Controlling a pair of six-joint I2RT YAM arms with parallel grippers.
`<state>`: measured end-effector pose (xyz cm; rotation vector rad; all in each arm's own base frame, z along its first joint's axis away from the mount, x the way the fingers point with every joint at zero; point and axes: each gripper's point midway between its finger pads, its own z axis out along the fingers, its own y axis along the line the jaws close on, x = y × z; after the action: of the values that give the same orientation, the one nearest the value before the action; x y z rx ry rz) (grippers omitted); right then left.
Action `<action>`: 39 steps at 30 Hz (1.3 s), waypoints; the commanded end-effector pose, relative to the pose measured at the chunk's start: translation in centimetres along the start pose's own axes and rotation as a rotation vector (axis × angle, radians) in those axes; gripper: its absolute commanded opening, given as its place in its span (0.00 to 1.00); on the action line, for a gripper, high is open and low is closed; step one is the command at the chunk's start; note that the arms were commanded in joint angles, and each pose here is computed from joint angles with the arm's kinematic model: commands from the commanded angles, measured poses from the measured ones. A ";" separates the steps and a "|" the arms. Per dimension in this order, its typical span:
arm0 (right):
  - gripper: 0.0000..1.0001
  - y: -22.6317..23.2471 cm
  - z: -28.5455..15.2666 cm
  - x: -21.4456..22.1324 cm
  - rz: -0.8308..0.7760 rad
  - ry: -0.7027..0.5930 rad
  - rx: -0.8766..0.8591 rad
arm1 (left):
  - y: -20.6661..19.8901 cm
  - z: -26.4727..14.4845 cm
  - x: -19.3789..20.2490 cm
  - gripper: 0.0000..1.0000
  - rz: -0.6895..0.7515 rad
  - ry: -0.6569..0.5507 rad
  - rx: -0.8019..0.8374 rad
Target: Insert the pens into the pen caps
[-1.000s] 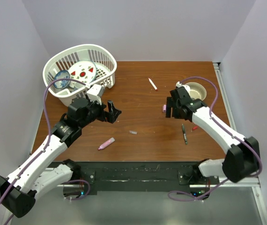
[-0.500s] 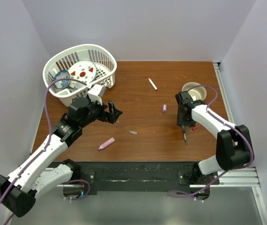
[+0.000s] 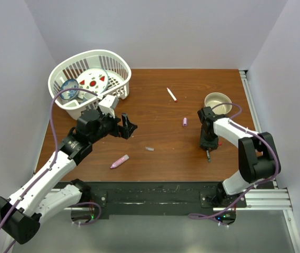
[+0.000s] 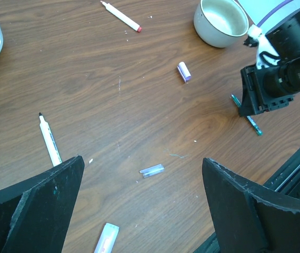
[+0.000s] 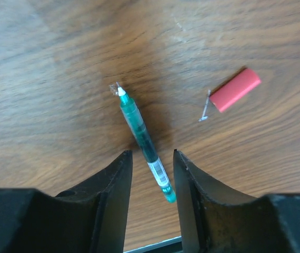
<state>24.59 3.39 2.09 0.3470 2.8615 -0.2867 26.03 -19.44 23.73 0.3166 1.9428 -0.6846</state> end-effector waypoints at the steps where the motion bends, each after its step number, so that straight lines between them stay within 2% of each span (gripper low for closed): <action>1: 0.39 0.2 0.3 -0.1 0.031 0.012 0.003 | -0.4 0.3 -0.5 0.99 0.008 -0.026 0.027; 8: 0.33 0.9 1.5 0.3 0.007 0.040 -0.016 | -0.7 0.0 -0.7 0.99 0.024 -0.031 0.043; 11: 0.23 2.1 2.0 0.6 -0.012 0.055 -0.082 | -1.0 0.0 -0.5 0.97 0.023 -0.017 0.061; 12: 0.17 2.4 1.8 0.5 -0.037 0.040 -0.109 | -1.1 0.1 -0.3 0.96 0.019 -0.009 0.068; 15: 0.08 4.9 0.9 -0.3 -0.070 -0.018 -0.259 | -1.0 0.5 0.4 0.91 -0.007 0.021 0.064; 17: 0.01 6.5 -0.8 -1.6 -0.109 -0.114 -0.336 | -0.9 1.0 1.1 0.90 -0.043 0.052 0.056; 22: 0.00 10.7 -6.3 -2.1 -0.198 -0.316 -0.496 | -1.9 2.2 2.6 0.85 -0.157 0.137 0.098; 24: 0.00 13.1 -8.6 -1.1 -0.212 -0.356 -0.589 | -2.7 2.9 3.0 0.82 -0.210 0.162 0.137; 26: 0.00 16.1 -12.5 -0.4 -0.217 -0.410 -0.760 | -3.2 3.6 3.0 0.80 -0.248 0.161 0.166; 31: 0.00 19.8 -19.5 0.3 -0.217 -0.542 -1.006 | -4.9 4.5 2.9 0.76 -0.313 0.163 0.270; 32: 0.00 20.3 -20.4 0.8 -0.224 -0.544 -1.035 | -5.5 4.9 1.8 0.76 -0.317 0.120 0.305; 34: 0.00 21.0 -21.7 0.9 -0.227 -0.558 -1.073 | -6.1 5.0 1.5 0.75 -0.323 0.114 0.343; 39: 0.00 22.5 -23.1 1.9 -0.277 -0.539 -1.112 | -5.9 6.0 0.9 0.71 -0.328 0.087 0.330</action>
<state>23.29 28.16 16.79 -0.2941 2.1768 0.8762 26.40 -26.69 20.62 0.2244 2.0841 -1.1591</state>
